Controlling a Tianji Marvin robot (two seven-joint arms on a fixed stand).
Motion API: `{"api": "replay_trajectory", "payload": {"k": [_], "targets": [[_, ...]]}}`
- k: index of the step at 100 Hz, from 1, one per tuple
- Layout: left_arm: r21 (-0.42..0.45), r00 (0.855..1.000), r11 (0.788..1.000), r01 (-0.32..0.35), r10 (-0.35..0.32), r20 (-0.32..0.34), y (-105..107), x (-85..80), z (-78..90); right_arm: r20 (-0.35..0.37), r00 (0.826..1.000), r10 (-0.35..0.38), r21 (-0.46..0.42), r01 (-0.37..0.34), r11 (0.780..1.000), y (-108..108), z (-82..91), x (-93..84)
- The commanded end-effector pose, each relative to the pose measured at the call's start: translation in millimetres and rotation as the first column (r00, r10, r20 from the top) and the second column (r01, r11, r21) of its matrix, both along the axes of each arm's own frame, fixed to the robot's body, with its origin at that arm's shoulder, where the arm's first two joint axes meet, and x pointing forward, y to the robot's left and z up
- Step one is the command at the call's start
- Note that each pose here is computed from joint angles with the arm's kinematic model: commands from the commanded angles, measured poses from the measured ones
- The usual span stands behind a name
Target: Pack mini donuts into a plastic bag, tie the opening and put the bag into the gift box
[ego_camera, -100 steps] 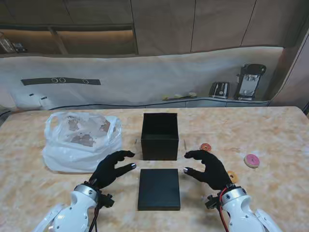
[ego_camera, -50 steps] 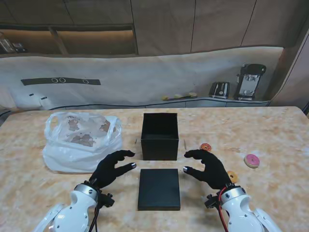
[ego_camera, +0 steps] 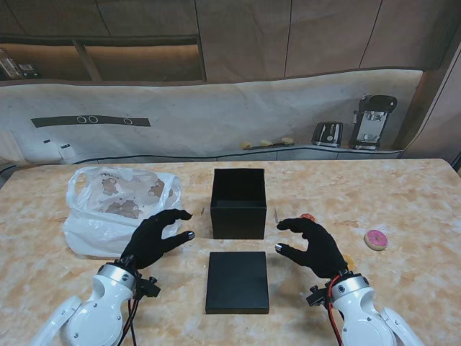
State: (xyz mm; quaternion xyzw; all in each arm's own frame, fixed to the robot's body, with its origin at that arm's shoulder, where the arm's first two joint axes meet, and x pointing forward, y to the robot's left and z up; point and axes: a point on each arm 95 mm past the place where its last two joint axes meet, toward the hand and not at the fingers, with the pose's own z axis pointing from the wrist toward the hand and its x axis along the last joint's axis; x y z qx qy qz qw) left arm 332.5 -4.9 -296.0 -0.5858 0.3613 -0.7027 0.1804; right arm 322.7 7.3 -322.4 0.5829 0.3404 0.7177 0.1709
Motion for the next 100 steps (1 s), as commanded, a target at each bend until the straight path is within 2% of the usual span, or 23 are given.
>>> {"api": "replay_trajectory", "payload": {"k": [1, 18, 32, 45, 63, 75, 100], "targets": [[0.022, 0.999, 1.0, -0.003, 0.002, 0.042, 4, 1.9, 16.9, -0.017, 1.0, 0.007, 0.011, -0.006, 1.0, 4, -5.2, -1.6], [0.134, 0.993, 0.989, -0.064, 0.049, 0.111, 23, 4.5, 42.7, -0.023, 1.0, 0.006, 0.02, -0.006, 1.0, 5, -7.0, 1.3], [0.242, 0.983, 0.961, -0.13, 0.093, 0.161, 43, 5.3, 60.2, -0.027, 1.0, 0.012, 0.024, -0.011, 1.0, 5, -6.6, 3.2], [0.323, 0.973, 0.925, -0.199, 0.147, 0.179, 62, 6.3, 70.0, -0.026, 1.0, 0.013, 0.022, -0.012, 1.0, 4, -6.5, 4.0], [0.418, 0.955, 0.862, -0.288, 0.223, 0.198, 90, 13.6, 78.2, -0.031, 0.999, 0.018, 0.021, -0.018, 1.0, 6, -6.6, 4.2], [0.452, 0.936, 0.822, -0.346, 0.269, 0.227, 108, 27.2, 82.2, -0.032, 0.999, 0.024, 0.023, -0.024, 0.999, 7, -5.8, 4.9], [0.492, 0.89, 0.744, -0.452, 0.415, 0.189, 144, 59.0, 79.8, -0.031, 0.999, 0.029, 0.013, -0.028, 1.0, 6, -6.5, 6.0]]}}
